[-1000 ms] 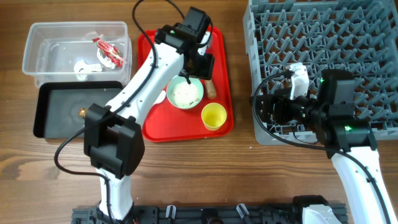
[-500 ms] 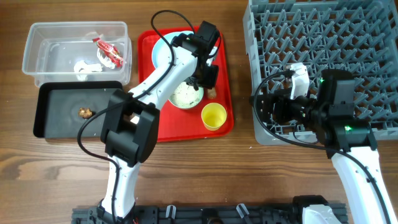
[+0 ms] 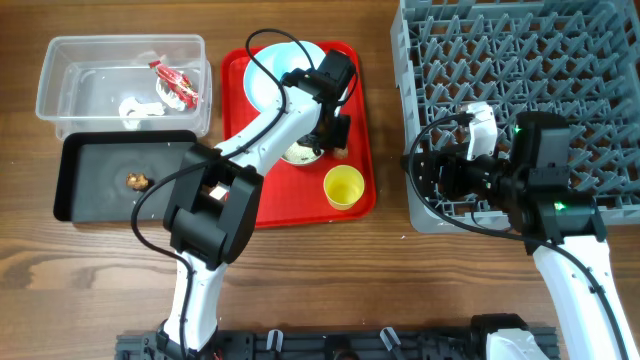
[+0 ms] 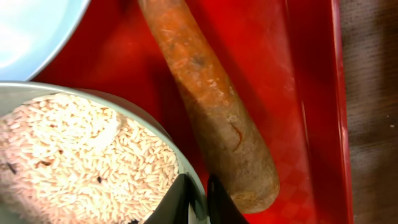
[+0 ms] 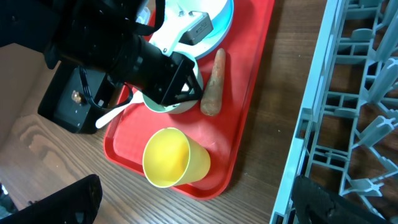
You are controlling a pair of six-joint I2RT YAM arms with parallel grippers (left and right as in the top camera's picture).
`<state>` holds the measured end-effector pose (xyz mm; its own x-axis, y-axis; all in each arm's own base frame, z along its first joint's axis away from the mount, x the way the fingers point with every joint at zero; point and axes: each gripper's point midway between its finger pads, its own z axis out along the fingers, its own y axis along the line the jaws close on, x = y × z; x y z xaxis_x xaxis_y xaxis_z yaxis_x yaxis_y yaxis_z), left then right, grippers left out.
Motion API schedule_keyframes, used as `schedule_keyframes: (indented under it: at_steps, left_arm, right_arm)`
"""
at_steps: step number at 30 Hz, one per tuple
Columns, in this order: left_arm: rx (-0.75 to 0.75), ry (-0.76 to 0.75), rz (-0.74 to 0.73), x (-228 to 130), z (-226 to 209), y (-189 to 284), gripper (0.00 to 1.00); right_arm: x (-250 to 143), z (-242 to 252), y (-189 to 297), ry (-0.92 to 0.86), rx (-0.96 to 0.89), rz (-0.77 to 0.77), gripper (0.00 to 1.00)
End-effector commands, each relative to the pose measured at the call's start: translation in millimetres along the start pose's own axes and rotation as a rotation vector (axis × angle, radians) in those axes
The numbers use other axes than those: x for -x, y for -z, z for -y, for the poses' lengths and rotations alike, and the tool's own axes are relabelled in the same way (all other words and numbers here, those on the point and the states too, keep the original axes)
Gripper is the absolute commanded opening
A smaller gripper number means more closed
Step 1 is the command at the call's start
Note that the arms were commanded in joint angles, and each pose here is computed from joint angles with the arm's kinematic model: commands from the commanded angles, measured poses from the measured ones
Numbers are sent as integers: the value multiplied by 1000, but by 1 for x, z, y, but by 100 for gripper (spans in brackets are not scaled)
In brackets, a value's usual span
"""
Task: Sort waste into correct bins and load items into the dishwasher rack
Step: 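Grasp the green bowl of rice with the left gripper, then tip the rice bowl over the black tray to dump the rice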
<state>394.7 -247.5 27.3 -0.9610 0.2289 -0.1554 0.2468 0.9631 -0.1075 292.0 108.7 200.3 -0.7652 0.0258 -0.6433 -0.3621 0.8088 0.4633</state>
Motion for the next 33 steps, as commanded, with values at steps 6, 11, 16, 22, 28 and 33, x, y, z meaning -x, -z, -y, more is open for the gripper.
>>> schedule_keyframes:
  at_steps: [6,11,16,22,28,33]
  left_arm:
    - [44,38,-43,-13,-10,-14,4]
    - [32,38,-30,-12,-7,7,4]
    - [11,35,36,-2,-2,52,4]
    - [-19,57,142,5,-8,116,4]
    - [-52,136,170,-7,-38,166,4]
    - [-37,265,144,-27,-88,193,4]
  right_arm:
    - [6,-6,2,-4,23,8,100]
    - [6,-6,2,-4,23,8,100]
    - [7,-6,2,-3,23,8,100]
    - [10,-6,2,6,24,22,100]
    - [13,-6,2,13,24,32,100]
    - [13,-6,2,14,24,33,100]
